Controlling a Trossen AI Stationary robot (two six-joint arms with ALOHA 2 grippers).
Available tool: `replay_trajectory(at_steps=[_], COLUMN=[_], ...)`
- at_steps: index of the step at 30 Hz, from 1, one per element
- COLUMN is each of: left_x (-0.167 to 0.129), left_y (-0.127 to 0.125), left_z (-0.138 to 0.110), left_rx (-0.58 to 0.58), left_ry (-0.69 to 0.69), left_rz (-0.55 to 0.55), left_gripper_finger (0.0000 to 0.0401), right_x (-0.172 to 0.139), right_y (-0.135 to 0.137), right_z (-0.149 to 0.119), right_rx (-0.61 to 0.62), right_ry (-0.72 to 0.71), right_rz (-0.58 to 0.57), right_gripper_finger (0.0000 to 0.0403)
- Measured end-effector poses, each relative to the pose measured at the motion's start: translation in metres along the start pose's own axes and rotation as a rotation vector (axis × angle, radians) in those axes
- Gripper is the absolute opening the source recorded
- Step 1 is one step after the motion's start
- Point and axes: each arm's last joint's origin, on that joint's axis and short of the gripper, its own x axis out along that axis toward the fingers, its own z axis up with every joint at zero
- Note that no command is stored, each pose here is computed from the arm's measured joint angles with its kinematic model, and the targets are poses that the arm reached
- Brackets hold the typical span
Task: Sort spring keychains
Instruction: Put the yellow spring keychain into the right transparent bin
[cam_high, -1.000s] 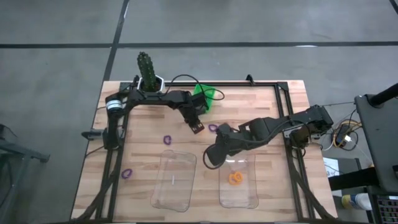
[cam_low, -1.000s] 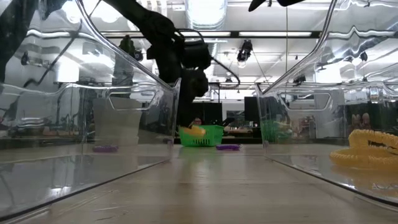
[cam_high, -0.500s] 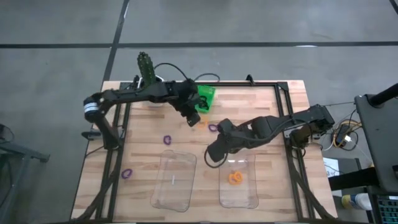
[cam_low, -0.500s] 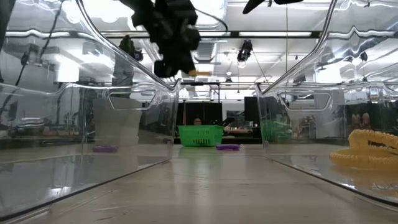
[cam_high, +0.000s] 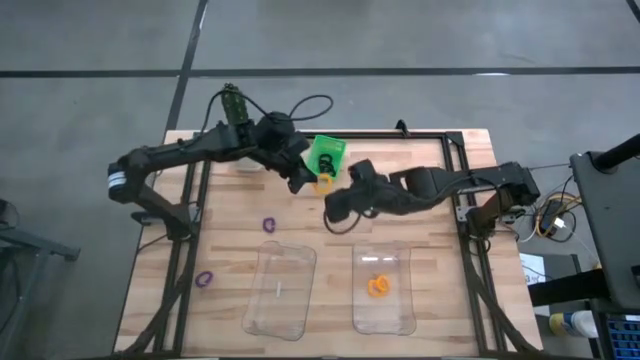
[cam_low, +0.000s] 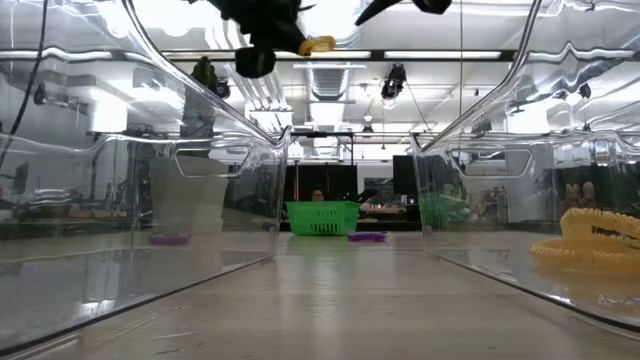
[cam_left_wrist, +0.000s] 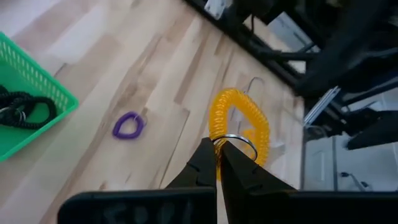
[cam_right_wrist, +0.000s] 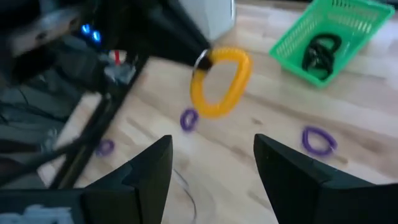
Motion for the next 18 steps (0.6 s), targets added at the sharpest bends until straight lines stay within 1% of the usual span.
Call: replay_trajectory(at_steps=[4,9,11,14,18], left_x=[-0.013,-0.025,-0.03,-0.034,-0.034], left_y=[-0.007,-0.015,-0.017,-0.019,-0.019], left_z=[0.0,0.001,0.002,0.003,0.003], left_rx=[0.011,0.008,0.019,0.024,0.022], left_ry=[-0.039,-0.085,-0.112,-0.129,-0.133], left_rz=[-0.022,-0.042,-0.054,-0.054,-0.046], left_gripper_finger=[0.0,0.0,0.0,0.0,0.0], right_x=[0.003,0.009,0.01,0.011,0.013], right_y=[-0.002,-0.008,-0.008,-0.006,-0.006], right_z=[0.015,0.027,0.03,0.036,0.043], right_rx=[0.048,0.102,0.096,0.091,0.09], right_ry=[-0.043,-0.064,-0.073,-0.084,-0.077], right_rz=[0.026,0.0,0.007,0.048,0.084], right_gripper_finger=[0.0219,0.0219,0.0219,0.0216,0.0196])
